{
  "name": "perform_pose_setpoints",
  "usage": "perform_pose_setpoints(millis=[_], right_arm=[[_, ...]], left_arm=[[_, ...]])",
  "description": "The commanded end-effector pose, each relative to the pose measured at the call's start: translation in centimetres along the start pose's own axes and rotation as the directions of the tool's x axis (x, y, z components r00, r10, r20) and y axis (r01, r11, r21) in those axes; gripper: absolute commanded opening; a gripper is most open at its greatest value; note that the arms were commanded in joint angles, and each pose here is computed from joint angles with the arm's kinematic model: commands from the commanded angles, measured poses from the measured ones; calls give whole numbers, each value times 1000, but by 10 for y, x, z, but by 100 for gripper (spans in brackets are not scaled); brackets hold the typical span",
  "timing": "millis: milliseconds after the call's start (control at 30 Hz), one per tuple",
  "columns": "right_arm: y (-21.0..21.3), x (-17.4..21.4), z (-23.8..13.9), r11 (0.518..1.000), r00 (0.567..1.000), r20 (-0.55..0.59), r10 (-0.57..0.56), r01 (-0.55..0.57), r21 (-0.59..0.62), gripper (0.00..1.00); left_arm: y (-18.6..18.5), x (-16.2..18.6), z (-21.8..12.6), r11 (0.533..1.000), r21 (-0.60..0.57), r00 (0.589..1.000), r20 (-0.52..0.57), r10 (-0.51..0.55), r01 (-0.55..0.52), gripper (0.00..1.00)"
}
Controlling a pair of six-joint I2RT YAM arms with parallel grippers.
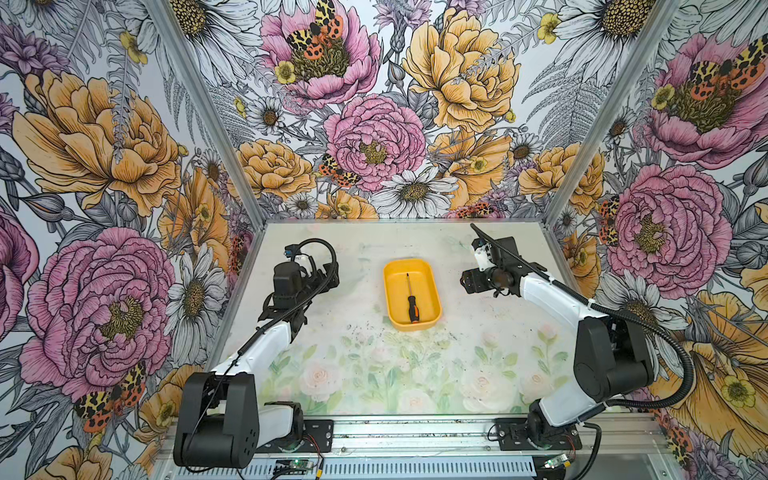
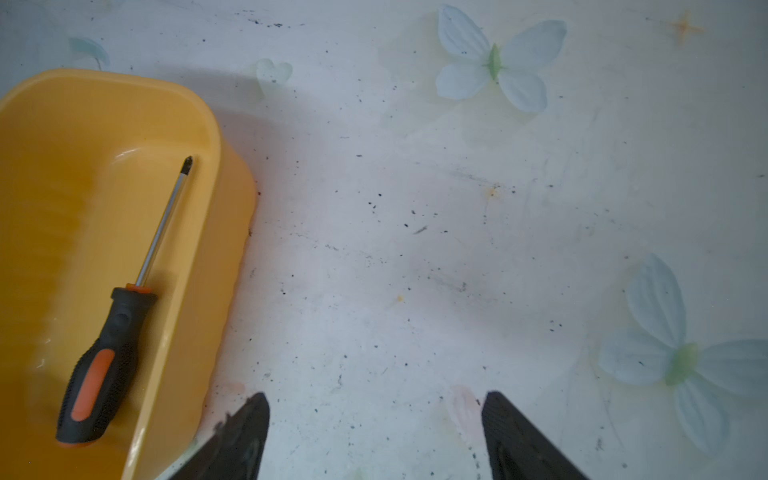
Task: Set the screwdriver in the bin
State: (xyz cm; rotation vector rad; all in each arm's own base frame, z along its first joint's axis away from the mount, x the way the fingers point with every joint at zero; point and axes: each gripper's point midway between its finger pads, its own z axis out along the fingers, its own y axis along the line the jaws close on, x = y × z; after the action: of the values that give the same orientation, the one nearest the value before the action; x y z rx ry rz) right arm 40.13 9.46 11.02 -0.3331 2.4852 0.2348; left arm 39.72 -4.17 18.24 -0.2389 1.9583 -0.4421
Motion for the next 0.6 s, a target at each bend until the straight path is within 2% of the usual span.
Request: perform_pose_setpoints(millis=[0,167,300,567], right_arm=[[-23,-26,-12,999,989,150,-3,-5,50,81],[-67,-22,-15,981,961,270,51,-99,166,82],[-84,-16,-21,961,930,367,13,-113,251,82],[-98,1,-32,942,858,513,7,-178,286,82]], left_arm=[[-2,-25,-1,997,31,994,85,70,-73,99],[8,-30,-1,985,-10,975,139,174,-174,99],[19,-30,-1,972,-57,957,168,235,-228,99],[40,-25,-4,968,-95,942,223,250,-234,99]])
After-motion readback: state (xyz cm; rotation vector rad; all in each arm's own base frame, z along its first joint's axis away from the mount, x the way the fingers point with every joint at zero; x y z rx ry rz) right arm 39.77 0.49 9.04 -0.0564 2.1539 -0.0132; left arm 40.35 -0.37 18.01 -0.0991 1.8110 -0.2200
